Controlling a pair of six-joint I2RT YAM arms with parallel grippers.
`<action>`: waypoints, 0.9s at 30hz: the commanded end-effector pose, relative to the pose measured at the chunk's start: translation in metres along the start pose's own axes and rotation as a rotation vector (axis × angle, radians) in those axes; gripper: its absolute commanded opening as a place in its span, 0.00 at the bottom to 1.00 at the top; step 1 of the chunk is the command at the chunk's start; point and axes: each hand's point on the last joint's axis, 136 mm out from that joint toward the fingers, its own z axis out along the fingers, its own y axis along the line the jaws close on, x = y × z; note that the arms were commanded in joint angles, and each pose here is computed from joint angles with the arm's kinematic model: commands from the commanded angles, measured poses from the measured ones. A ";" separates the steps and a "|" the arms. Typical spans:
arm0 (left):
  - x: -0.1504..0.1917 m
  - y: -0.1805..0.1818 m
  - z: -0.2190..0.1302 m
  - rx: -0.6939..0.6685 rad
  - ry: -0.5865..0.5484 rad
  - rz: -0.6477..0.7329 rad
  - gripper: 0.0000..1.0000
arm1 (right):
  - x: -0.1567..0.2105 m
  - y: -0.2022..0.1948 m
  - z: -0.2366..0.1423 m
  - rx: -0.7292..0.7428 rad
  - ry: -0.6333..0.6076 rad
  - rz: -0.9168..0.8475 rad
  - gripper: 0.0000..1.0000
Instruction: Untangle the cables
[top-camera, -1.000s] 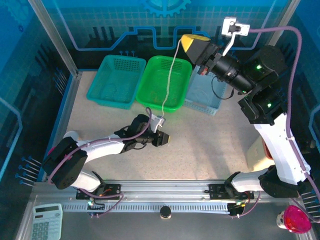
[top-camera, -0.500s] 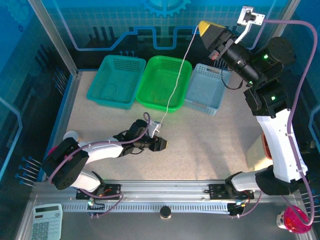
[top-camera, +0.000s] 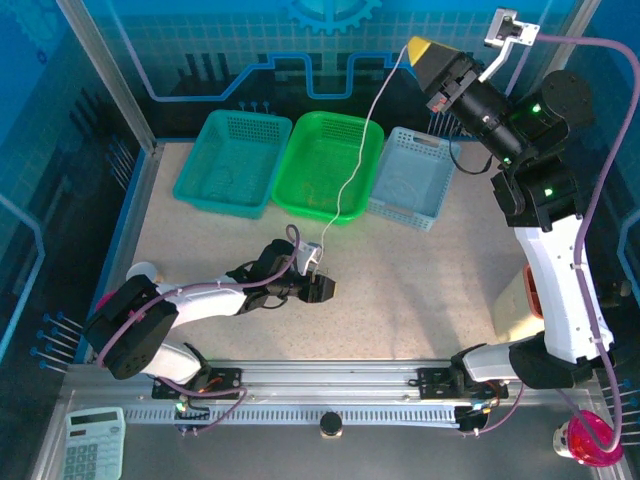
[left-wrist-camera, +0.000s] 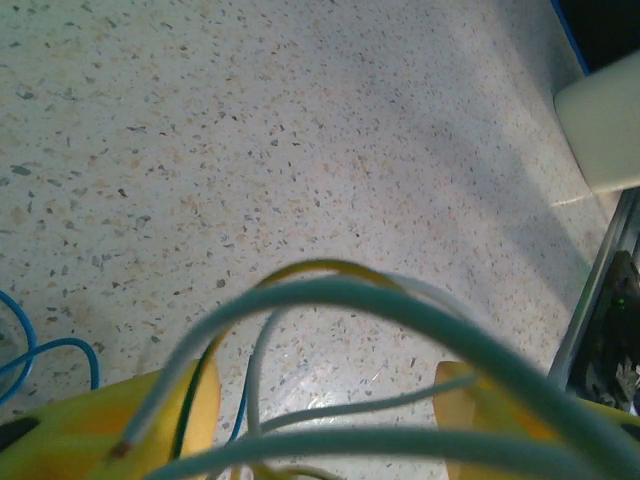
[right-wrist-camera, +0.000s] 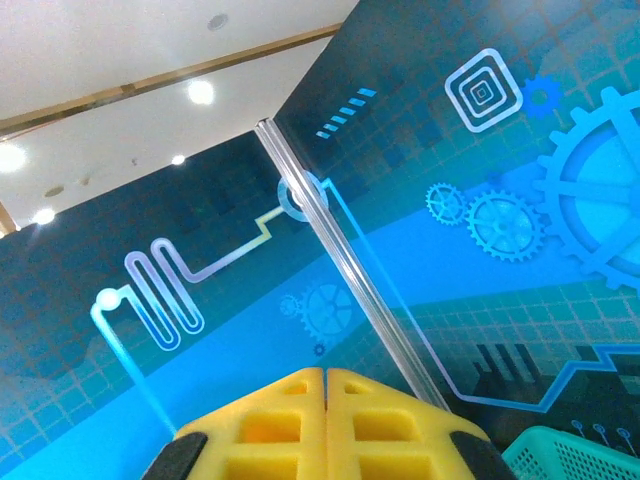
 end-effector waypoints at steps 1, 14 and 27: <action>0.003 -0.001 -0.002 0.009 -0.004 0.010 0.66 | -0.015 0.012 -0.009 -0.037 -0.041 -0.012 0.00; 0.001 0.001 -0.013 0.003 -0.017 -0.009 0.72 | -0.042 -0.004 -0.037 0.034 -0.122 -0.035 0.00; -0.013 -0.007 -0.032 0.029 -0.067 -0.012 0.77 | -0.024 -0.026 -0.030 0.032 -0.074 0.033 0.00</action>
